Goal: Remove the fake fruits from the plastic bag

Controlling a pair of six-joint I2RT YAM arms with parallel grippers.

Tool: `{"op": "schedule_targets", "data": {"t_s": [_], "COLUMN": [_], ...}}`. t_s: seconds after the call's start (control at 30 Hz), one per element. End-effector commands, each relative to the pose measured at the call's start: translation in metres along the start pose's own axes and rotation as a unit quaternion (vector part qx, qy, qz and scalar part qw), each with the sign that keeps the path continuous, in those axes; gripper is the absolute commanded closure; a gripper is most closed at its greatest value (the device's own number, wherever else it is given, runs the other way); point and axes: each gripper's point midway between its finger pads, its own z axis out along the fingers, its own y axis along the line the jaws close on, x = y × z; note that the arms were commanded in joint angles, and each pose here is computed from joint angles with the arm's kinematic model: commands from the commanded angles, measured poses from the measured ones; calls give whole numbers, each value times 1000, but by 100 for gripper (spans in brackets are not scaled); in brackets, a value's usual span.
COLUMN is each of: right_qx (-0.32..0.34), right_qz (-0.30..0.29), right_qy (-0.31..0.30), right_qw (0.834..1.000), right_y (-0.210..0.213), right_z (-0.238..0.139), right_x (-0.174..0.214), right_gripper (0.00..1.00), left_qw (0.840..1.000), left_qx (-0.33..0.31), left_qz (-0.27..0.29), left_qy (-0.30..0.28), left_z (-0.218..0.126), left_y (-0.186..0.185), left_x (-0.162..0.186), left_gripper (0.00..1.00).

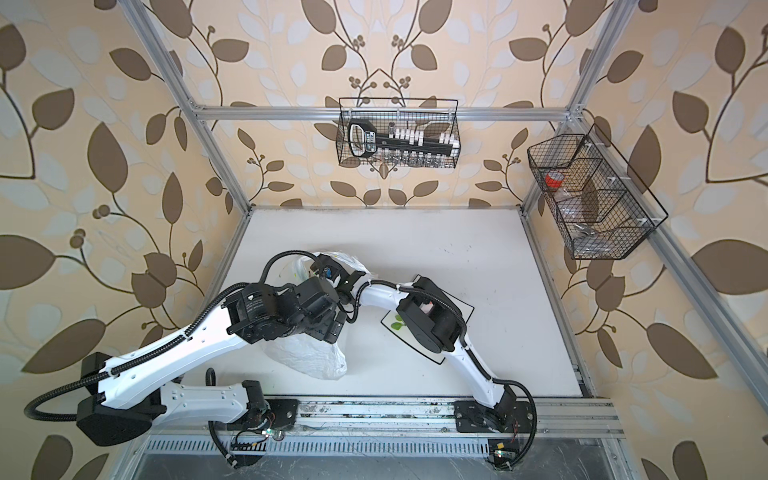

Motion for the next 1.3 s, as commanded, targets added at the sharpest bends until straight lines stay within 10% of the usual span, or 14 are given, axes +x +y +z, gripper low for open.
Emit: {"op": "schedule_targets", "data": {"t_s": [0.0, 0.33, 1.13, 1.27], "right_qx": [-9, -7, -11, -10], "right_qz": [4, 5, 9, 9], "right_qy": [4, 3, -2, -1], "right_qw": [1000, 1000, 1000, 1000], "right_y": [6, 4, 5, 4], "right_z": [4, 4, 0, 0], "right_x": [3, 3, 0, 1], "right_gripper": [61, 61, 61, 61], "left_qw": [999, 990, 992, 985], "left_qx": [-17, 100, -117, -158], "left_qz": [-25, -91, -42, -45], "left_qy": [-11, -50, 38, 45], "left_z": [-10, -50, -28, -27], "left_y": [9, -26, 11, 30], "left_x": [-4, -4, 40, 51], "left_gripper": [1, 1, 1, 13]}}
